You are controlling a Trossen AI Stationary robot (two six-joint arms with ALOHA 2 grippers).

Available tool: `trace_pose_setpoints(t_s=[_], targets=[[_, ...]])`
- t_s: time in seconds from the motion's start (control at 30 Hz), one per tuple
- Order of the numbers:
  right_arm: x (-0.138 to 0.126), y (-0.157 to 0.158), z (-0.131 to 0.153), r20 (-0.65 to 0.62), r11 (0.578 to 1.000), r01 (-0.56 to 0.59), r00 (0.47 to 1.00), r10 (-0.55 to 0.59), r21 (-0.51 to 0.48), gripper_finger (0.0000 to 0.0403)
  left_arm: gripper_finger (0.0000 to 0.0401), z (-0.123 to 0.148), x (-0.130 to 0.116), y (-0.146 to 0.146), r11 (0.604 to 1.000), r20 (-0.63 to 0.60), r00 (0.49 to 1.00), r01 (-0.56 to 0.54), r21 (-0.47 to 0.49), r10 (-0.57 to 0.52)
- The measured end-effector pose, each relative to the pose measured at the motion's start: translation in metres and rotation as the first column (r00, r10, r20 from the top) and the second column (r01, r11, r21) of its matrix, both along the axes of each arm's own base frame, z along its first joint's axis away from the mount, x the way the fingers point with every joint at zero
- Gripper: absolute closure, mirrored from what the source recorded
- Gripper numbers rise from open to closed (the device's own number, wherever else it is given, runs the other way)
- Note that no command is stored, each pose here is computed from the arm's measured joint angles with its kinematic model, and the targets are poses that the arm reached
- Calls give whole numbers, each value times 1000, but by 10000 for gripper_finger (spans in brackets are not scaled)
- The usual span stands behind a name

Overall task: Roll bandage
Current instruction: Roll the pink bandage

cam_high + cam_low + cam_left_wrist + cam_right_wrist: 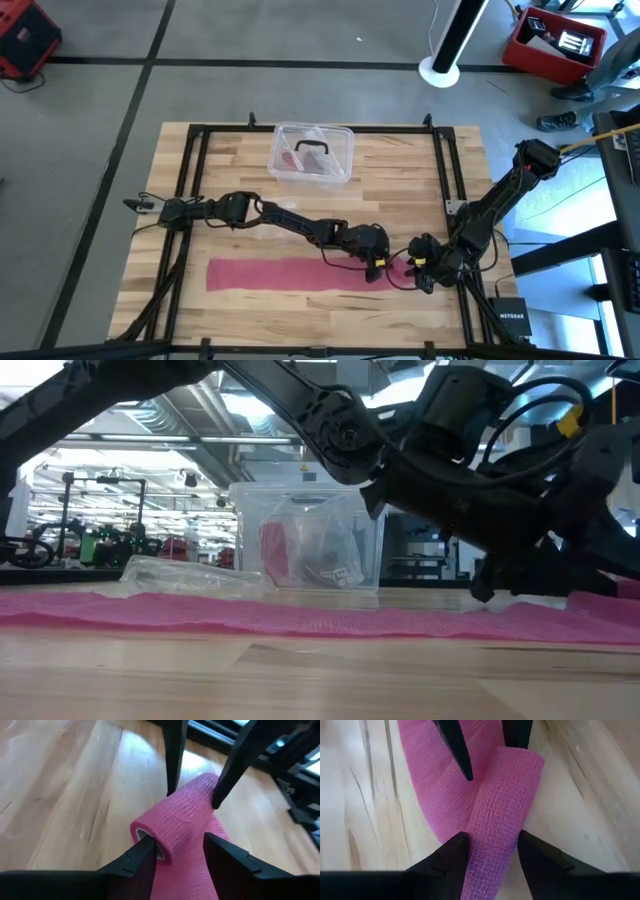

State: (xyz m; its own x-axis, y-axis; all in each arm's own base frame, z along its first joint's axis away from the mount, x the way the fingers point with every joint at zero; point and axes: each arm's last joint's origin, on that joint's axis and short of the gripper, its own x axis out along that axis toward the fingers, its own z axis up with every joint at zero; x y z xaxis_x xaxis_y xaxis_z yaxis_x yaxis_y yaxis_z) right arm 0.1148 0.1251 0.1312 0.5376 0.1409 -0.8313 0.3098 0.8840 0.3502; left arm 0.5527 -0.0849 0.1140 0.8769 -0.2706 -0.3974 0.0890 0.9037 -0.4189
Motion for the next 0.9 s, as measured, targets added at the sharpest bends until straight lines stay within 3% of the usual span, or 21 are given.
trace_pose_setpoints(t_s=[0.23,0.6,0.73,0.9], targets=[[2,1,-3,2,1000,0,1000,0,-30,231,304,-1,1,5,1000,4,1000,18,5,-18],[3,2,3,23,993,-78,997,80,-89,231,392,-3,2,5,992,46,996,65,108,-70],[0,1,33,27,986,-116,992,120,-120,231,396,15,1,4,980,82,992,77,185,-93],[-13,-7,103,63,979,-173,981,181,-110,231,397,63,-9,6,944,93,986,103,312,-138]])
